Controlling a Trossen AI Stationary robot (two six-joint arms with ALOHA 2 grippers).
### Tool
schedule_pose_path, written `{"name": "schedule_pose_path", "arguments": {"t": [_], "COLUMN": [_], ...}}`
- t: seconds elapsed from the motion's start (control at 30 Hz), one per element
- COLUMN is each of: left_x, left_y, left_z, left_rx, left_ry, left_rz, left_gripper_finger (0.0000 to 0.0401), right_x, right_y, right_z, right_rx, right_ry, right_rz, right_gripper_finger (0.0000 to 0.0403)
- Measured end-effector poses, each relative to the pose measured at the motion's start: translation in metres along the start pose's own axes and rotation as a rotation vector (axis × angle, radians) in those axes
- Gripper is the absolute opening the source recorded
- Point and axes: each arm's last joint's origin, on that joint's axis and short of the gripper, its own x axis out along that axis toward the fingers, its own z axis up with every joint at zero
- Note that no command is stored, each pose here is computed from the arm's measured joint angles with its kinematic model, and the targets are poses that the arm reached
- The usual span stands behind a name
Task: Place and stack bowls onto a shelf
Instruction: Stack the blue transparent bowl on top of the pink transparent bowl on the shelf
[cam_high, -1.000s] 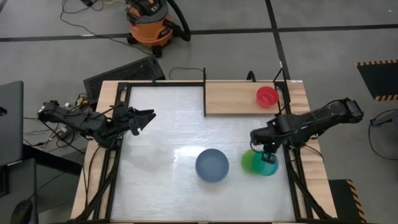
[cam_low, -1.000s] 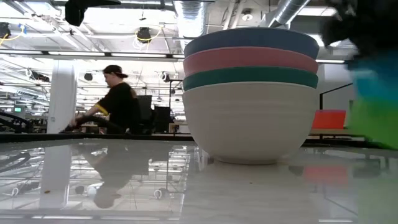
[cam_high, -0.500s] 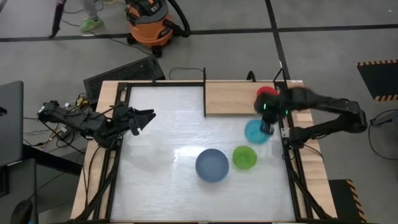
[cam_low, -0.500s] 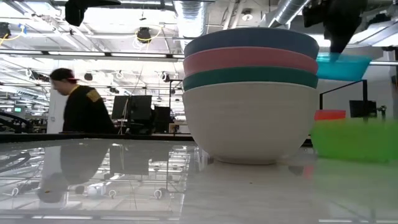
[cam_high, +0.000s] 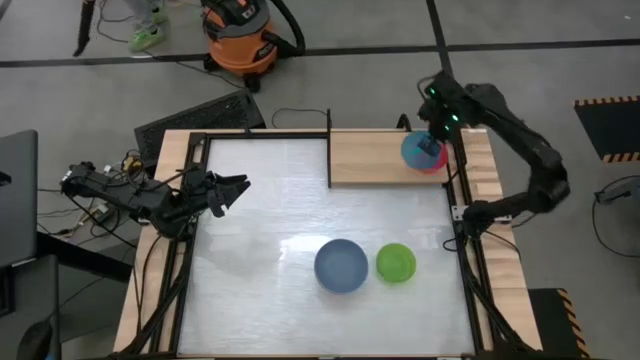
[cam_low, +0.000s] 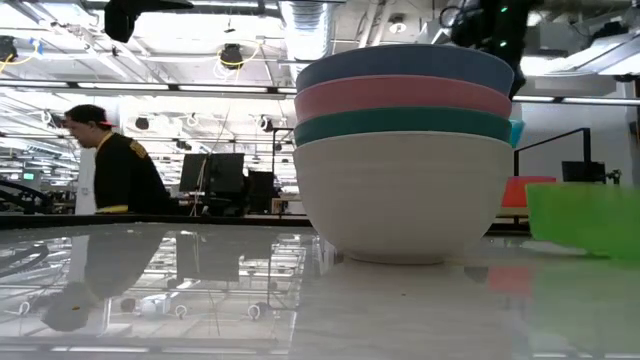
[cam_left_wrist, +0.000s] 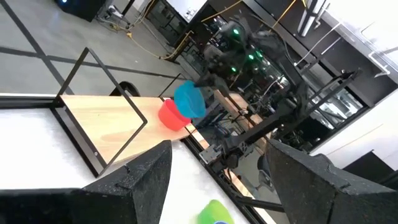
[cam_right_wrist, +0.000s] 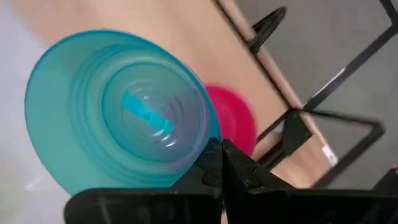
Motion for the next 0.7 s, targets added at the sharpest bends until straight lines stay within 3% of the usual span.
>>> {"name": "schedule_pose_path", "arguments": {"t": [0.13, 0.3, 0.57, 0.7], "left_x": [0.000, 0.000, 0.000, 0.000], "left_y": [0.000, 0.000, 0.000, 0.001], "left_z": [0.000, 0.000, 0.000, -0.001], "left_rx": [0.000, 0.000, 0.009, 0.021], "left_ry": [0.001, 0.001, -0.004, 0.005], "left_rz": [-0.001, -0.001, 0.008, 0.017], "left_gripper_finger": [0.0245, 0.0245, 0.0245, 0.0245], "right_x": [0.019, 0.039, 0.031, 0.036], "right_y": [-0.020, -0.040, -0.055, -0.053], "right_z": [0.016, 0.014, 0.004, 0.006], "right_rx": [0.064, 0.164, 0.248, 0.229], "right_ry": [0.085, 0.241, 0.176, 0.210], "right_rz": [0.009, -0.033, -0.002, 0.010], "right_gripper_finger": [0.0016, 0.0016, 0.0016, 0.0016]}}
